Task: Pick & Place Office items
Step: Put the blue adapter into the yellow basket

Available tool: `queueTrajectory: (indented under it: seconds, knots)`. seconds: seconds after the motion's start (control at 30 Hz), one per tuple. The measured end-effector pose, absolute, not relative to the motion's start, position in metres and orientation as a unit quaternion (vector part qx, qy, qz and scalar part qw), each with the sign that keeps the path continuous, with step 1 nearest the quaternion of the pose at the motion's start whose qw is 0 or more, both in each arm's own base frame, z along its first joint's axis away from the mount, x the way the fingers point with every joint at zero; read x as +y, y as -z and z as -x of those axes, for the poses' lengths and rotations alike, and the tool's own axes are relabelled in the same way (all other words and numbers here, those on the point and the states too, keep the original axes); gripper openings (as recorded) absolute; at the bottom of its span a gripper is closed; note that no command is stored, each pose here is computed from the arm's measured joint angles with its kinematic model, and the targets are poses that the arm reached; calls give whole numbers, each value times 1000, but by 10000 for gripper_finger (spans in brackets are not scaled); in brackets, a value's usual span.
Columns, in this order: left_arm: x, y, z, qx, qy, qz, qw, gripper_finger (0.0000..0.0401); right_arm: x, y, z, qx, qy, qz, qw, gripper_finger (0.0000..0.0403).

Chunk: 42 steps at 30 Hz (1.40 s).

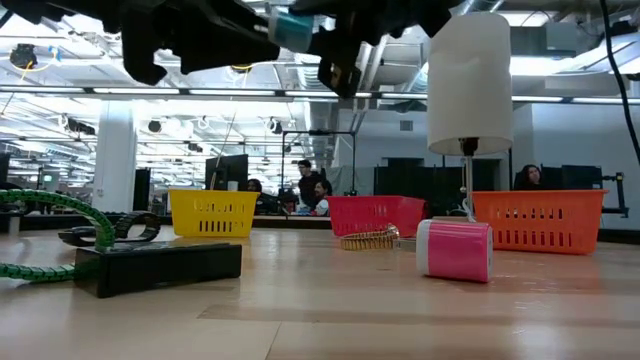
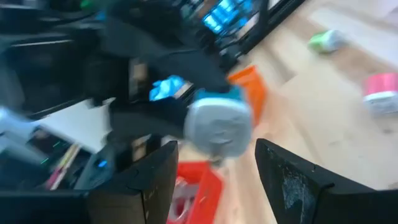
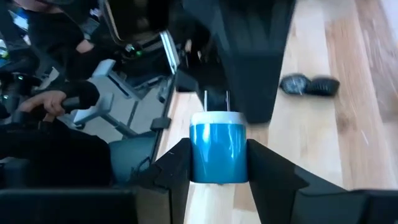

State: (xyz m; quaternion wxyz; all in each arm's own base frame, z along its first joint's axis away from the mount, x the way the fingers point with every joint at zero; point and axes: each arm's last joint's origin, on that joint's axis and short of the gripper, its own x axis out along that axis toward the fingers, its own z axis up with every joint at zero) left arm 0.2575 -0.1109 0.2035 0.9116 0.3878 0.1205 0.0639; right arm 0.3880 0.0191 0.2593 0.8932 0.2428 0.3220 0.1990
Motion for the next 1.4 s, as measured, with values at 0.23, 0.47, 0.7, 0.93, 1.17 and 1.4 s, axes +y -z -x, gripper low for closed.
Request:
queueTrajectory:
  seconds: [0.23, 0.47, 0.7, 0.93, 1.17, 1.4]
  knots:
    - [-102, -207, -263, 104, -60, -375, 919, 209, 19, -263, -390, 303, -205, -238, 900, 132]
    - [-98, -210, -266, 81, -38, -364, 927, 209, 17, -263, -390, 300, -205, -239, 901, 133]
    - [-98, -213, -267, 67, -39, -386, 919, 209, 16, -265, -392, 288, -200, -245, 904, 133]
    - [-98, -213, -267, 69, -38, -387, 919, 170, 16, -265, -392, 290, -200, -246, 903, 133]
    - [-98, -213, -267, 69, -38, -387, 919, 138, 16, -265, -392, 291, -200, -247, 902, 134]
    - [-98, -213, -267, 69, -42, -384, 920, 147, 16, -264, -392, 293, -198, -247, 902, 158]
